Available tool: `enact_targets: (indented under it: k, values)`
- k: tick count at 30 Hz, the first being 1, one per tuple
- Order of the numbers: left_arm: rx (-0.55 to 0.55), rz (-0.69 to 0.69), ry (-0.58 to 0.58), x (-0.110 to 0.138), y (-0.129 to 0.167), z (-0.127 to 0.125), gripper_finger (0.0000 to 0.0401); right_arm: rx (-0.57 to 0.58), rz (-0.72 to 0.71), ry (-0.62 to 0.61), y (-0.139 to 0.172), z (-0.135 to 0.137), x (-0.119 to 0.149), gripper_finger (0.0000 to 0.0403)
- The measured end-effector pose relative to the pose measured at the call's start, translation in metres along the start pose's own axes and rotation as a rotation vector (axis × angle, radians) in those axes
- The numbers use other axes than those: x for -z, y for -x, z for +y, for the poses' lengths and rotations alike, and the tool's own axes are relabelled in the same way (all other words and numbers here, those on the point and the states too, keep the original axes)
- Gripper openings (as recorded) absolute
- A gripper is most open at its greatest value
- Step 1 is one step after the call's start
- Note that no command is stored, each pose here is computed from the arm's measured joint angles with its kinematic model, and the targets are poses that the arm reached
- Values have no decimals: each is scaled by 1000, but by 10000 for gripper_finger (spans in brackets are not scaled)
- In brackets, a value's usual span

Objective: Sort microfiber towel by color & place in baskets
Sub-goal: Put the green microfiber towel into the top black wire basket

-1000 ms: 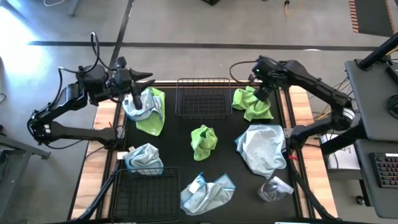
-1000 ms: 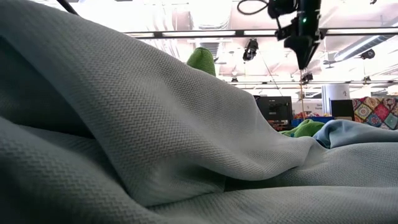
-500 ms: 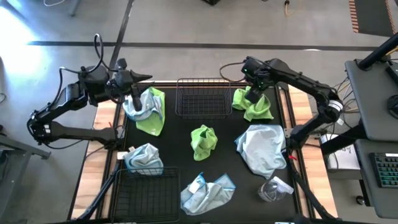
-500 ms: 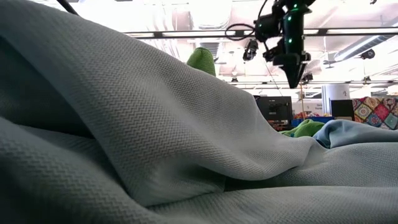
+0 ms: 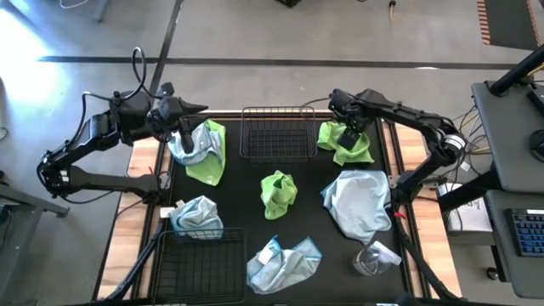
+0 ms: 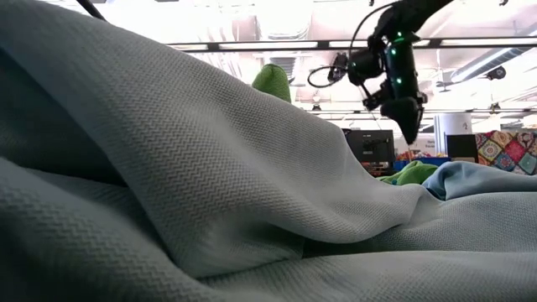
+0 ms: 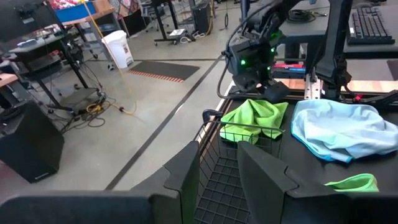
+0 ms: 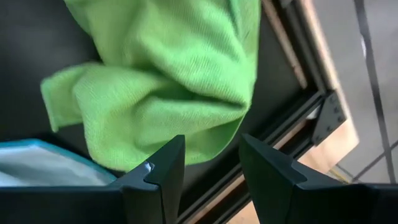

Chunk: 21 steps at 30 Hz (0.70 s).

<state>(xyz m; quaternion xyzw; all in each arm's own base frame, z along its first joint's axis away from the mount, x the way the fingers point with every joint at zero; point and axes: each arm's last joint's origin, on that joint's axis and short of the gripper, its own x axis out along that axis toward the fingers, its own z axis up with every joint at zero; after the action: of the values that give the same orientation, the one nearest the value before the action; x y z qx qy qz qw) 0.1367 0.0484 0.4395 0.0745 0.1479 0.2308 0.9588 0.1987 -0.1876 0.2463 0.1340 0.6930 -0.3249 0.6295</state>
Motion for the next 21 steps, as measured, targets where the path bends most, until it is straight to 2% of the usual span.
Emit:
enact_targets:
  k: [14, 21]
  values:
    - [0, 1, 32, 0, 0, 0, 95, -10, 33, -19, -44, 14, 15, 146]
    - [0, 2, 48, 0, -1, 0, 95, -130, 9, -25, -53, 20, 17, 146]
